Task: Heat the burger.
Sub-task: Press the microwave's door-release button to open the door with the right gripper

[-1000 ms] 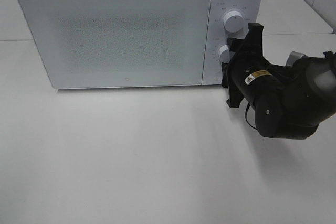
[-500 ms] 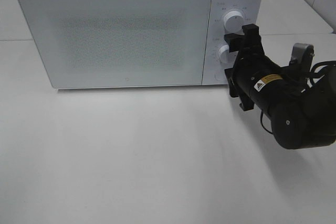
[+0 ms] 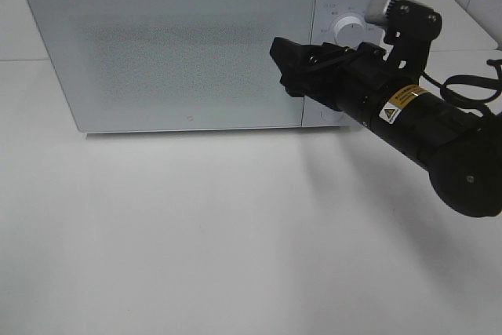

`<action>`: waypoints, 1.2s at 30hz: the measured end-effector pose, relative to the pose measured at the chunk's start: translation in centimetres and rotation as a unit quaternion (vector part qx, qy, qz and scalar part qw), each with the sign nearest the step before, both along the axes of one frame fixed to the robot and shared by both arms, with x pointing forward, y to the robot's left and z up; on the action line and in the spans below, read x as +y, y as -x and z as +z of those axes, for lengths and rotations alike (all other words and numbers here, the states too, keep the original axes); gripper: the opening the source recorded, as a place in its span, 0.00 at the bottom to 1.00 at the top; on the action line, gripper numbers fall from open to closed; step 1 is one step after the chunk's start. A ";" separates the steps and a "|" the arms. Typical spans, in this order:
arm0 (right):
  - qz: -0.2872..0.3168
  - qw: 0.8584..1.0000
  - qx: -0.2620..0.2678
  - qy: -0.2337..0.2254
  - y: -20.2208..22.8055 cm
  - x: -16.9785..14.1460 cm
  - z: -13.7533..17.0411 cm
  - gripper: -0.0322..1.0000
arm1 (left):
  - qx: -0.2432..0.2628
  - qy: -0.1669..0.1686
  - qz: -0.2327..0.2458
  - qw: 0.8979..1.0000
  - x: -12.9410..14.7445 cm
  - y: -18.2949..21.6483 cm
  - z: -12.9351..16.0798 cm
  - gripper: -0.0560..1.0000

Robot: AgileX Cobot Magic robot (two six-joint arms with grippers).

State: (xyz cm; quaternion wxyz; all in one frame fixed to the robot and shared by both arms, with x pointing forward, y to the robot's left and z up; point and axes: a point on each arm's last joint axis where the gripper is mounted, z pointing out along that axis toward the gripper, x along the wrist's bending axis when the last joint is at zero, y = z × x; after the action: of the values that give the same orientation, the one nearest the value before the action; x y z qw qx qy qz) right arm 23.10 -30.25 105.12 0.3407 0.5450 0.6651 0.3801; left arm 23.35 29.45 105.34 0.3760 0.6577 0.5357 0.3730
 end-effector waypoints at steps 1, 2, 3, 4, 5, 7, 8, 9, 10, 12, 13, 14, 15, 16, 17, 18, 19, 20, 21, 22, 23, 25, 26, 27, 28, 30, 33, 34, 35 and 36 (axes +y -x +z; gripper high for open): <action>0.000 1.000 0.000 0.000 0.0 0.0 0.0 0.63 | 0.000 0.000 0.000 1.000 0.0 0.0 0.0 0.05; 0.000 1.000 0.000 0.000 0.0 0.0 0.0 0.63 | 0.000 0.000 0.000 1.000 0.0 0.0 0.0 0.05; 0.000 1.000 0.000 0.000 0.0 0.0 0.0 0.63 | 0.000 0.000 0.000 1.000 0.0 0.0 0.0 0.05; 0.000 1.000 0.000 0.000 0.0 0.0 0.0 0.63 | 0.000 0.000 0.000 1.000 0.0 0.0 0.0 0.05; 0.000 1.000 0.000 0.000 0.0 0.0 0.0 0.63 | 0.000 0.000 0.000 1.000 0.0 0.0 0.0 0.05; 0.000 1.000 0.000 0.000 0.0 0.0 0.0 0.63 | 0.000 0.000 0.000 1.000 0.0 0.0 0.0 0.05; 0.000 1.000 0.000 0.000 0.0 0.0 0.0 0.63 | 0.000 0.000 0.000 1.000 0.0 0.0 0.0 0.05; 0.000 1.000 0.000 0.000 0.0 0.0 0.0 0.63 | 0.000 0.000 0.000 1.000 0.0 0.0 0.0 0.05; 0.000 1.000 0.000 0.000 0.0 0.0 0.0 0.63 | 0.000 0.000 0.000 1.000 0.0 0.0 0.0 0.05; 0.000 1.000 0.000 0.000 0.0 0.0 0.0 0.63 | 0.000 0.000 0.000 1.000 0.0 0.0 0.0 0.05; 0.000 1.000 0.000 0.000 0.0 0.0 0.0 0.63 | 0.000 0.000 0.000 1.000 0.0 0.0 0.0 0.05; 0.000 1.000 0.000 0.000 0.0 0.0 0.0 0.63 | 0.000 0.000 0.000 1.000 0.0 0.0 0.0 0.05; 0.000 1.000 0.000 0.000 0.0 0.0 0.0 0.63 | 0.000 0.000 0.000 1.000 0.0 0.0 0.0 0.05; 0.000 1.000 0.000 0.000 0.0 0.0 0.0 0.63 | 0.000 0.000 0.000 1.000 0.0 0.0 0.0 0.05; 0.000 1.000 0.000 0.000 0.0 0.0 0.0 0.63 | 0.000 0.000 0.000 1.000 0.0 0.0 0.0 0.05; 0.000 1.000 0.000 0.000 0.0 0.0 0.0 0.63 | 0.000 0.000 0.000 1.000 0.0 0.0 0.0 0.05; 0.000 1.000 0.000 0.000 0.0 0.0 0.0 0.63 | 0.000 0.000 0.000 1.000 0.0 0.0 0.0 0.05; 0.000 1.000 0.000 0.000 0.0 0.0 0.0 0.63 | 0.000 0.000 0.000 1.000 0.0 0.0 0.0 0.05; 0.000 1.000 0.000 0.000 0.0 0.0 0.0 0.63 | 0.000 0.000 0.000 1.000 0.0 0.0 0.0 0.05; 0.000 1.000 0.000 0.000 0.0 0.0 0.0 0.63 | 0.000 0.000 0.000 1.000 0.0 0.0 0.0 0.05; 0.000 1.000 0.000 0.000 0.0 0.0 0.0 0.63 | 0.000 0.000 0.000 1.000 0.0 0.0 0.0 0.05; 0.000 1.000 0.000 0.000 0.0 0.0 0.0 0.63 | 0.000 0.000 0.000 1.000 0.0 0.0 0.0 0.05; 0.000 1.000 0.000 0.000 0.0 0.0 0.0 0.63 | 0.000 0.000 0.000 1.000 0.0 0.0 0.0 0.05; 0.000 1.000 0.000 0.000 0.0 0.0 0.0 0.63 | 0.000 0.000 0.000 1.000 0.0 0.0 0.0 0.05; 0.000 1.000 0.000 0.000 0.0 0.0 0.0 0.63 | 0.000 0.000 0.000 1.000 0.0 0.0 0.0 0.05; 0.000 1.000 0.000 0.000 0.0 0.0 0.0 0.63 | 0.000 0.000 0.000 1.000 0.0 0.0 0.0 0.05; 0.000 1.000 0.000 0.000 0.0 0.0 0.0 0.63 | 0.000 0.000 0.000 1.000 0.0 0.0 0.0 0.05; 0.000 1.000 0.000 0.000 0.0 0.0 0.0 0.63 | 0.000 0.000 0.000 1.000 0.0 0.0 0.0 0.05; 0.000 1.000 0.000 0.000 0.0 0.0 0.0 0.63 | 0.000 0.000 0.000 1.000 0.0 0.0 0.0 0.05; 0.000 1.000 0.000 0.000 0.0 0.0 0.0 0.63 | 0.000 0.000 0.000 1.000 0.0 0.0 0.0 0.05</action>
State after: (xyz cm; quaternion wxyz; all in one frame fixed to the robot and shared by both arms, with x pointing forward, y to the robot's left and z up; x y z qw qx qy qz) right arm 23.10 -30.25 105.12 0.3407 0.5450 0.6651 0.3801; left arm 23.35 29.45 105.34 0.3760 0.6577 0.5357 0.3730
